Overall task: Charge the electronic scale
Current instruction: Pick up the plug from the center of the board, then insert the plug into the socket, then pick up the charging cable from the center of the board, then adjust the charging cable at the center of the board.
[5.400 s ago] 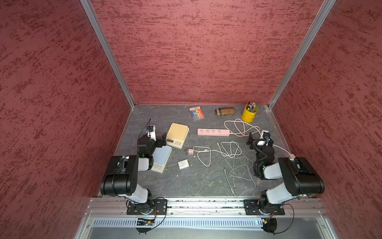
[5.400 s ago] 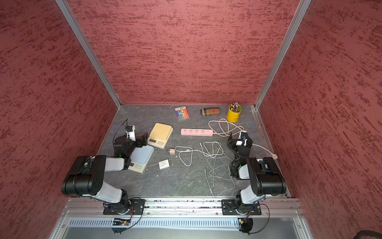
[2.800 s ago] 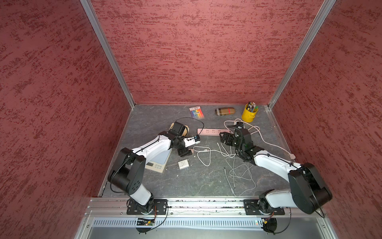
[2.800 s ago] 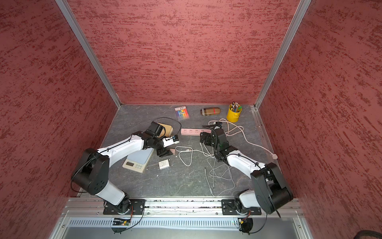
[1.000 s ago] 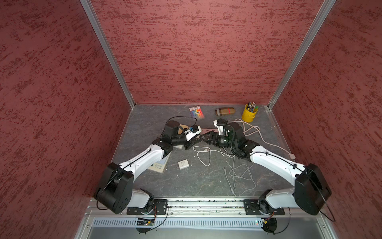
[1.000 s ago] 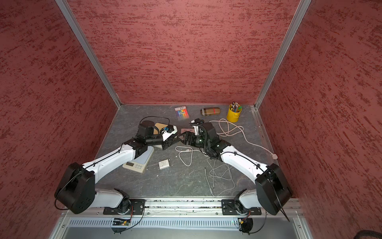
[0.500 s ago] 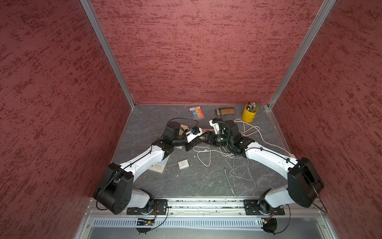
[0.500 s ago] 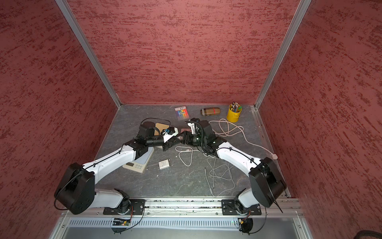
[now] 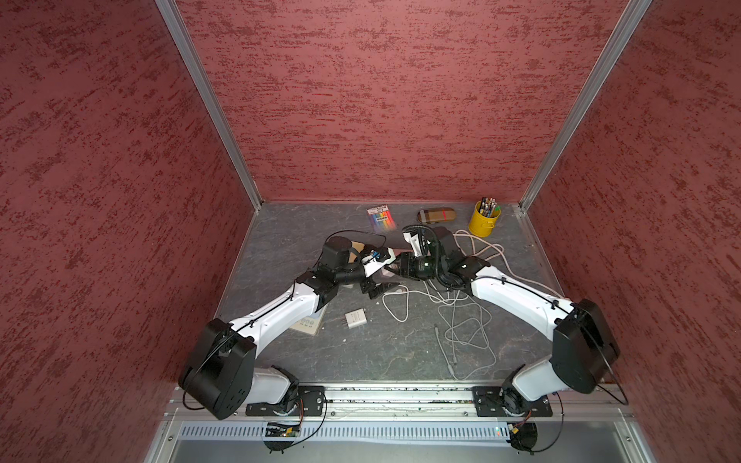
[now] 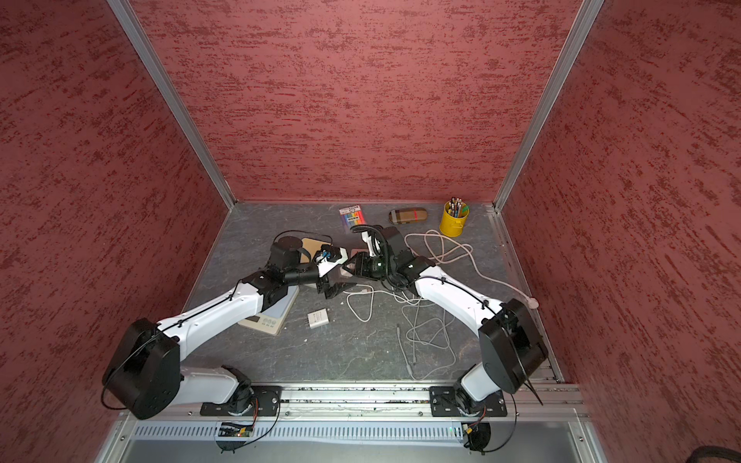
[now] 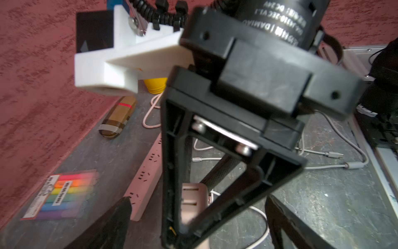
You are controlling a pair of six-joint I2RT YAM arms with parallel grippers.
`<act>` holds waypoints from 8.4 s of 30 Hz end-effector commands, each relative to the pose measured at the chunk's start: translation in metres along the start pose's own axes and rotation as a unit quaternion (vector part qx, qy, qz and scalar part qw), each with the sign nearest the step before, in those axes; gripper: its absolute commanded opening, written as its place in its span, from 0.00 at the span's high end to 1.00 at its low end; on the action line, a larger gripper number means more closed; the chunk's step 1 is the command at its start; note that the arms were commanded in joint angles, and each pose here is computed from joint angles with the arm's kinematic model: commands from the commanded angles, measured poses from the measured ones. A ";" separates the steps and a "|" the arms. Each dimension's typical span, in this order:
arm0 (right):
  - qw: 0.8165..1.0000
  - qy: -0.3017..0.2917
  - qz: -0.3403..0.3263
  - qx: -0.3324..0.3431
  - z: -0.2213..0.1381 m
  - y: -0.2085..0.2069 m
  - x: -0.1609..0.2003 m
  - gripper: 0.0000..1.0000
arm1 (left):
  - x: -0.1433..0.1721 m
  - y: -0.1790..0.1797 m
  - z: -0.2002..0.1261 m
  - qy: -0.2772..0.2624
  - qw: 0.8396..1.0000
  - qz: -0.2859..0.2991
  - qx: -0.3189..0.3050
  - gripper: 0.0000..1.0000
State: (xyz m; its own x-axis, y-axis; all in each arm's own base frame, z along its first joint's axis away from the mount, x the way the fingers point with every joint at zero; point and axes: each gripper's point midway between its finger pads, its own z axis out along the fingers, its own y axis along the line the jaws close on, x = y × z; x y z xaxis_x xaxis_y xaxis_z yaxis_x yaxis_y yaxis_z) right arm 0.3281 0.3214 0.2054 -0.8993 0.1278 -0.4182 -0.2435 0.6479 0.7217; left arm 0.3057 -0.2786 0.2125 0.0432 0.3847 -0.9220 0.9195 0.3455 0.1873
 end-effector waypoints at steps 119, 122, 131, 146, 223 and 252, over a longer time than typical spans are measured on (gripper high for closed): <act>0.914 0.063 -0.033 0.400 0.085 -0.173 -0.041 0.52 | 0.135 0.098 0.087 0.225 0.829 -0.496 -0.124 0.40; 0.925 0.024 -0.045 0.376 0.074 -0.140 -0.070 0.46 | 0.127 0.096 0.080 0.223 0.835 -0.488 -0.122 0.38; 0.956 -0.055 -0.064 0.282 0.027 -0.075 -0.091 0.38 | 0.096 0.080 0.043 0.215 0.867 -0.436 -0.114 0.36; 0.957 0.022 -0.061 0.283 0.022 -0.139 0.048 0.35 | 0.149 0.014 -0.016 0.293 0.784 -0.525 -0.154 0.43; 0.941 0.073 -0.107 0.312 0.062 -0.177 0.062 1.00 | 0.177 0.012 0.093 0.204 0.799 -0.557 -0.096 0.70; 0.978 -0.197 -0.048 -0.040 -0.091 0.028 -0.009 0.41 | -0.024 -0.010 0.007 0.029 0.957 -0.266 0.109 1.00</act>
State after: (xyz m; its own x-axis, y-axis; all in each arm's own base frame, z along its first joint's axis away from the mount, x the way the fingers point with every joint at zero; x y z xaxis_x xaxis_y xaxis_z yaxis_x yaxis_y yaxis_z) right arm 0.2991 0.2528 0.2797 -0.5944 0.3358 -0.7307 -0.3681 0.6943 0.6185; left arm 0.3093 -0.2930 0.2174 -0.5188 0.2259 -0.8245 0.8242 0.3884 -0.4122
